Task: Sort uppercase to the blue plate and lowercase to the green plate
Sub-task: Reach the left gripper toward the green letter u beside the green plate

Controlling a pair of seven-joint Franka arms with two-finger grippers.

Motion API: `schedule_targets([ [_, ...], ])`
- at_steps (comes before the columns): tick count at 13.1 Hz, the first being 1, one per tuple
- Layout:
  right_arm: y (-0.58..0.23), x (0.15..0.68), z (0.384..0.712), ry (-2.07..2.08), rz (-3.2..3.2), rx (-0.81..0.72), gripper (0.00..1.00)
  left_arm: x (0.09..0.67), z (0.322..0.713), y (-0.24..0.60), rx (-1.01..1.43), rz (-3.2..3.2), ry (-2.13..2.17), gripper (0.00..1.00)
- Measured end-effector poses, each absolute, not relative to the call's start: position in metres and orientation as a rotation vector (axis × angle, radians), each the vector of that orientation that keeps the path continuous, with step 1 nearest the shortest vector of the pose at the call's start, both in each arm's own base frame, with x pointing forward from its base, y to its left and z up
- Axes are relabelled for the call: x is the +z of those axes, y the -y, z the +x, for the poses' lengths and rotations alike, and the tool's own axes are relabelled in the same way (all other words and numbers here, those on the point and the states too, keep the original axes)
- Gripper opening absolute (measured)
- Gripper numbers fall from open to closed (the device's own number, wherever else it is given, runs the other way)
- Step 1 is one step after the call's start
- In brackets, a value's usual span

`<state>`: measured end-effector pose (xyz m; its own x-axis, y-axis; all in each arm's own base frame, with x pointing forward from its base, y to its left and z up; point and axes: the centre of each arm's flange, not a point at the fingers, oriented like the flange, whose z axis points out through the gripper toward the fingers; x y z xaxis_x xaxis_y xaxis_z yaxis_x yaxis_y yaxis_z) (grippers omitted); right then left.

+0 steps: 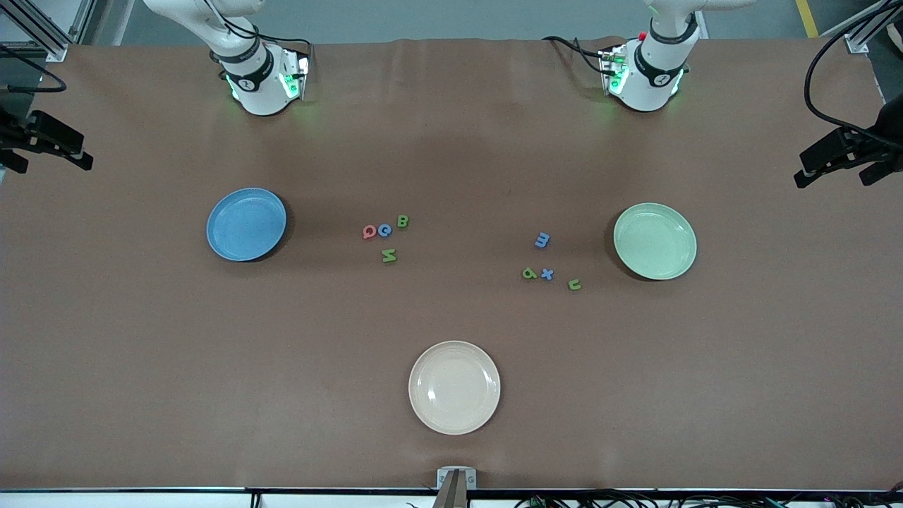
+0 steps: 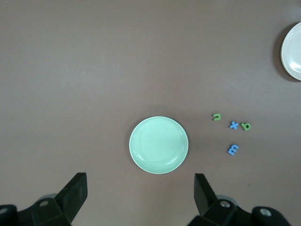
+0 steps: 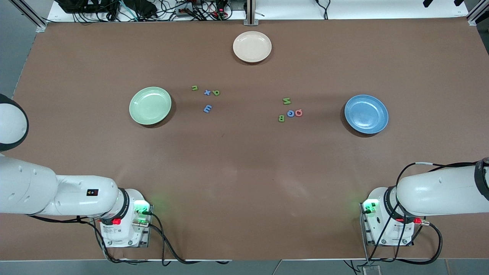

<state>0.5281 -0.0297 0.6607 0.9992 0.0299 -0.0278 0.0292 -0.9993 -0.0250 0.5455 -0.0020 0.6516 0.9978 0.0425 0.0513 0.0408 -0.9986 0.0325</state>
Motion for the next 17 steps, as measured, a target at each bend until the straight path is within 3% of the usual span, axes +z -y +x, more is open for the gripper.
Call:
schedule_targets([
  [10, 0.031, 0.648, 0.527, 0.041, -3.112, 0.1, 1.0, 0.638, 0.549, 0.008, 0.023, 3.107, -0.094, 1.0],
  [17, 0.033, 0.65, 0.527, 0.036, -3.113, 0.088, 1.0, 0.551, 0.585, 0.086, -0.196, 3.082, -0.276, 1.0],
])
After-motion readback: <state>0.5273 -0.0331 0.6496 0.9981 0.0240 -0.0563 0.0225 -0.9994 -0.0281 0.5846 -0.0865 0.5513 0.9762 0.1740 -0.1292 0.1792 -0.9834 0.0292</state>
